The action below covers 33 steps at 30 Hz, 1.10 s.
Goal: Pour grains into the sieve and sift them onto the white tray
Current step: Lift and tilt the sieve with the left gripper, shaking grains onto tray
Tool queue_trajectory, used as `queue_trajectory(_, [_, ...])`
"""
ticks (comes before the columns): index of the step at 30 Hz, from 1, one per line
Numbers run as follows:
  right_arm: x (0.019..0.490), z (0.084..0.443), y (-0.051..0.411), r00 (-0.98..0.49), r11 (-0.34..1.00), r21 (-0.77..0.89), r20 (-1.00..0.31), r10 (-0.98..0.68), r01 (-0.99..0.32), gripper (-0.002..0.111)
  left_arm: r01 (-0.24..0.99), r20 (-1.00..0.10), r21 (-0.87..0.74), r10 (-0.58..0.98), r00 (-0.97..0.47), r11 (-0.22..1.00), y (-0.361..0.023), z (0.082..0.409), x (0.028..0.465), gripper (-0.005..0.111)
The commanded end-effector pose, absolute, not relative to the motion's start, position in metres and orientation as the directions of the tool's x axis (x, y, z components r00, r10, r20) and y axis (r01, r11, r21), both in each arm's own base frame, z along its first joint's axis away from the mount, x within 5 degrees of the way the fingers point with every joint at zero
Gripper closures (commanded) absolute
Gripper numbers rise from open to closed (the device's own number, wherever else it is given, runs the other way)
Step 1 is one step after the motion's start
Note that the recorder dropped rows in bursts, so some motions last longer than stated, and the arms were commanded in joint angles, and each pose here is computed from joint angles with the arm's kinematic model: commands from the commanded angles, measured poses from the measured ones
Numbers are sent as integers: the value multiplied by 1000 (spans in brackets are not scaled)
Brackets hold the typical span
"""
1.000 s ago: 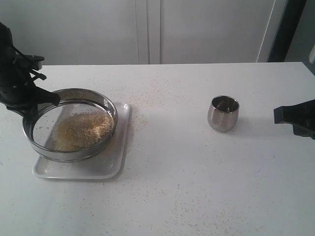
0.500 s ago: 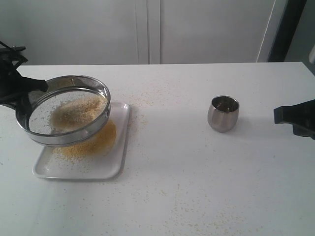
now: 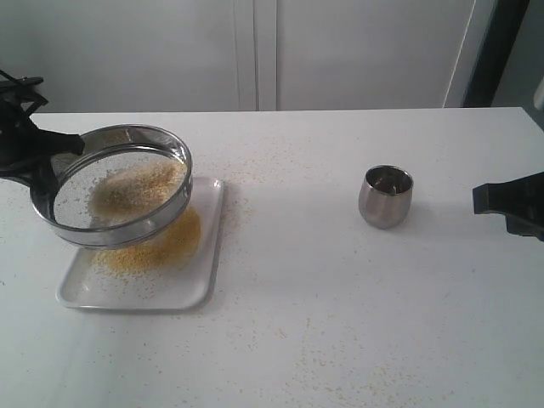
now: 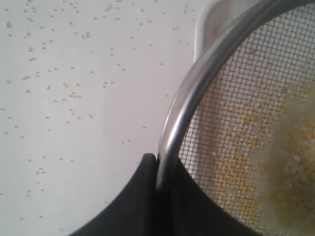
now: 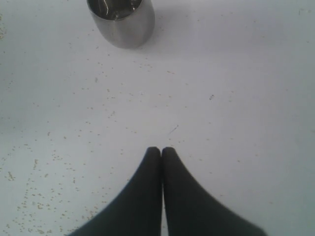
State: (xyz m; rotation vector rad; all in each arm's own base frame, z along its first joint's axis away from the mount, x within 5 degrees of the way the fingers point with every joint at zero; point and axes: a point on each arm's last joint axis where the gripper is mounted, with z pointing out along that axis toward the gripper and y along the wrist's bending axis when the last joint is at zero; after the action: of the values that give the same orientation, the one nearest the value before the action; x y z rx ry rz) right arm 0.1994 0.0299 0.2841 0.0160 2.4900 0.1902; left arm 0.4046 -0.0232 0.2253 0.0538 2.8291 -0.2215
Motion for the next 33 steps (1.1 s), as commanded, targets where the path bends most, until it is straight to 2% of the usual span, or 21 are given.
queue_trajectory(1, [199,284,29,-792,990,136,-608,58,-32,108,53,-244,-195,4,-970,979,-27,233,397,107])
queue_trajectory(4, [199,284,29,-792,990,136,-608,58,-32,108,49,-209,-209,4,-978,977,-28,236,385,107])
queue_trajectory(8, [199,284,29,-792,990,136,-608,58,-32,108,55,-273,-242,-13,-962,969,-30,230,374,107])
queue_trajectory(12, [199,284,29,-792,990,136,-608,58,-32,108,40,-347,-218,-39,-937,975,-28,219,395,107])
queue_trajectory(14, [199,284,29,-792,990,136,-608,58,-32,108,-6,-288,-239,-77,-955,971,-25,215,409,107])
queue_trajectory(16, [199,284,29,-793,990,136,-606,58,-31,108,-27,-175,-262,-75,-982,965,-27,214,415,107])
queue_trajectory(17, [199,284,29,-793,990,136,-606,58,-31,108,-1,-130,-269,-37,-991,963,-32,215,412,107])
queue_trajectory(19, [199,284,29,-793,990,136,-606,58,-31,108,55,-111,-248,28,-993,967,-45,213,396,107])
queue_trajectory(23, [199,284,29,-793,990,136,-606,58,-31,108,36,-314,-232,-40,-949,972,-58,214,368,107])
queue_trajectory(25, [199,284,29,-792,990,136,-608,58,-32,108,23,-349,-224,-58,-935,974,-53,209,374,107])
queue_trajectory(28, [199,285,29,-791,990,136,-609,59,-32,108,-10,-302,-226,-80,-950,974,-40,207,405,107])
queue_trajectory(30, [199,285,29,-791,990,136,-609,59,-32,108,-43,-207,-244,-96,-974,969,-38,210,417,107])
queue_trajectory(31, [199,285,29,-791,990,136,-609,59,-32,108,-20,-150,-245,-59,-987,969,-39,211,414,107])
queue_trajectory(33, [199,285,29,-791,990,136,-609,59,-32,108,68,-117,-199,45,-992,978,-44,216,396,107])
